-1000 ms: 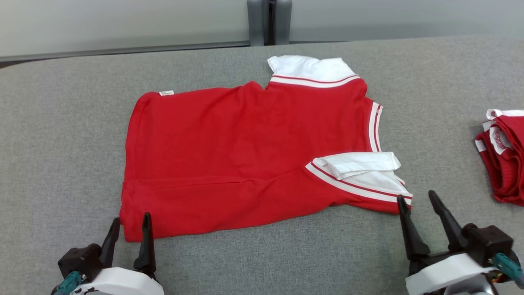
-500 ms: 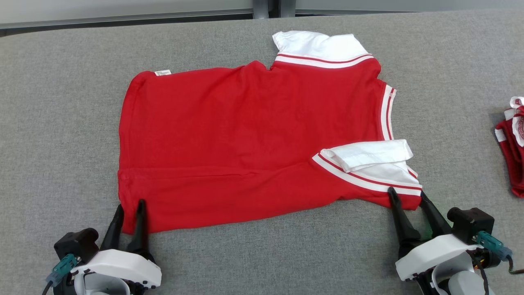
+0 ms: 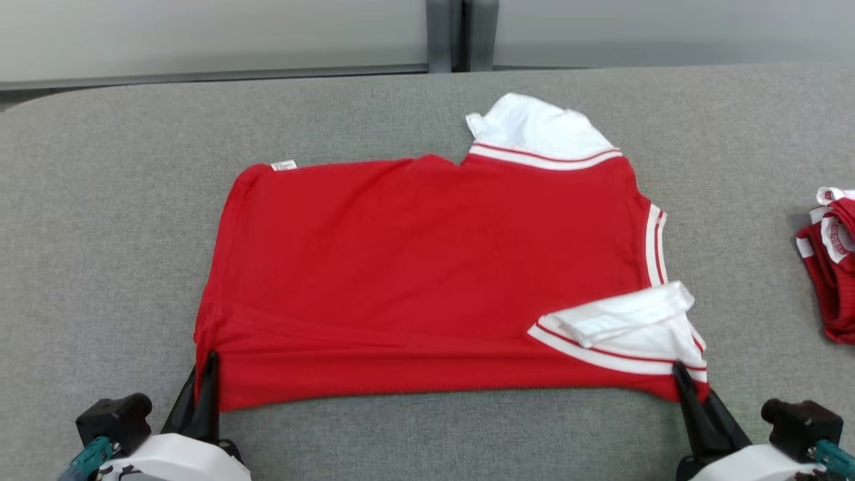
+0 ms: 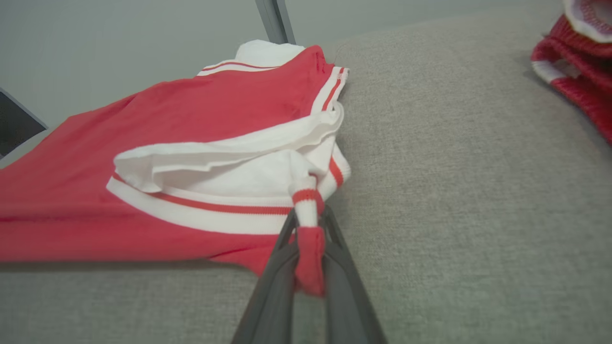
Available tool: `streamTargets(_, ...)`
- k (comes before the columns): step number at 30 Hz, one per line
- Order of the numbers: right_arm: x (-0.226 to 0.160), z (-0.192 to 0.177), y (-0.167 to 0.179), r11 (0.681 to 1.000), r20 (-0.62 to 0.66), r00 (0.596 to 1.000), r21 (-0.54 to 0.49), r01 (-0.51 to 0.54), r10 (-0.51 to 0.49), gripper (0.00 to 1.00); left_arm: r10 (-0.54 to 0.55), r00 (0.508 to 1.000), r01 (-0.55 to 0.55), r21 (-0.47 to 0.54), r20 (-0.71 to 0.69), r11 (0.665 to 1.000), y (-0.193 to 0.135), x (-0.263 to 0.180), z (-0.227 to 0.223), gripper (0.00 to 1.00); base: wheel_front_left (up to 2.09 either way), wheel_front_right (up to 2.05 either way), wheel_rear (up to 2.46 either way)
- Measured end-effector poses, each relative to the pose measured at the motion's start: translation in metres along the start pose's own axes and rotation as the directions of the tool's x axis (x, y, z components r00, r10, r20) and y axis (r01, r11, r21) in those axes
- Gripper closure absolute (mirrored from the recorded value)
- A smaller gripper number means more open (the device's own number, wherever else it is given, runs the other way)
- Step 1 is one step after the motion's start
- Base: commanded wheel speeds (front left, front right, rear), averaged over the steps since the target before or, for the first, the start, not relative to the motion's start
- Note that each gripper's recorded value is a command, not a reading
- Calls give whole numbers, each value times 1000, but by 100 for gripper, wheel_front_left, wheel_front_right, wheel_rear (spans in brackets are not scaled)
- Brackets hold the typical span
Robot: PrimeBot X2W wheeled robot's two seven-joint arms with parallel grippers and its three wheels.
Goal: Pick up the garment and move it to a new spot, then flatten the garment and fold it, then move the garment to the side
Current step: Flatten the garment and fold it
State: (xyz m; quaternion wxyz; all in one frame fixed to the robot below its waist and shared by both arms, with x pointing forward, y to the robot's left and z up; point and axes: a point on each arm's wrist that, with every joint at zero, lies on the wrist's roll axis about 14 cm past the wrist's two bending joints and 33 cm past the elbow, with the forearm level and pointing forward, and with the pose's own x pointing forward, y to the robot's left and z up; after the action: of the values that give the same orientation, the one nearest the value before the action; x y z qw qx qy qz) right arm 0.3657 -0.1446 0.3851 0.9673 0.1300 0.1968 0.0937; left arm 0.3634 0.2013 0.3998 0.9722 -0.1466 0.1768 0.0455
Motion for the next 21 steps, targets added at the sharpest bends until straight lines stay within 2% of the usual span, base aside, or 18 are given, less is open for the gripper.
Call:
streamTargets(10, -55, -18, 16, 998, -86, 996, 57, 18, -13, 100, 41, 997, -42, -20, -63, 999, 11, -47, -7, 100, 0, 0, 0)
streamTargets(11, -57, -17, 17, 998, -87, 996, 57, 17, -12, 100, 41, 997, -42, -22, -68, 999, 10, -49, -9, 73, 0, 0, 0)
streamTargets(12, -58, -16, 17, 998, -84, 996, 60, 20, -15, 100, 46, 996, -48, -19, -73, 999, 11, -51, -10, 0, 0, 0, 0)
streamTargets(13, -60, -16, 16, 998, -85, 996, 61, 25, -20, 84, 48, 996, -49, -16, -80, 999, 11, -52, -12, 0, 0, 0, 0)
streamTargets(14, -62, -16, 15, 998, -88, 996, 59, 30, -25, 8, 50, 995, -52, -18, -82, 998, 10, -53, -14, 0, 0, 0, 0)
streamTargets(15, -64, -15, 14, 998, -83, 996, 48, 29, -25, 0, 53, 995, -55, -21, -79, 998, 10, -54, -14, 0, 0, 0, 0)
streamTargets(21, -61, 31, 12, 1000, 85, 996, -20, 23, -21, 0, 36, 998, -38, 36, 51, 999, 1, -52, 14, 0, 0, 0, 0)
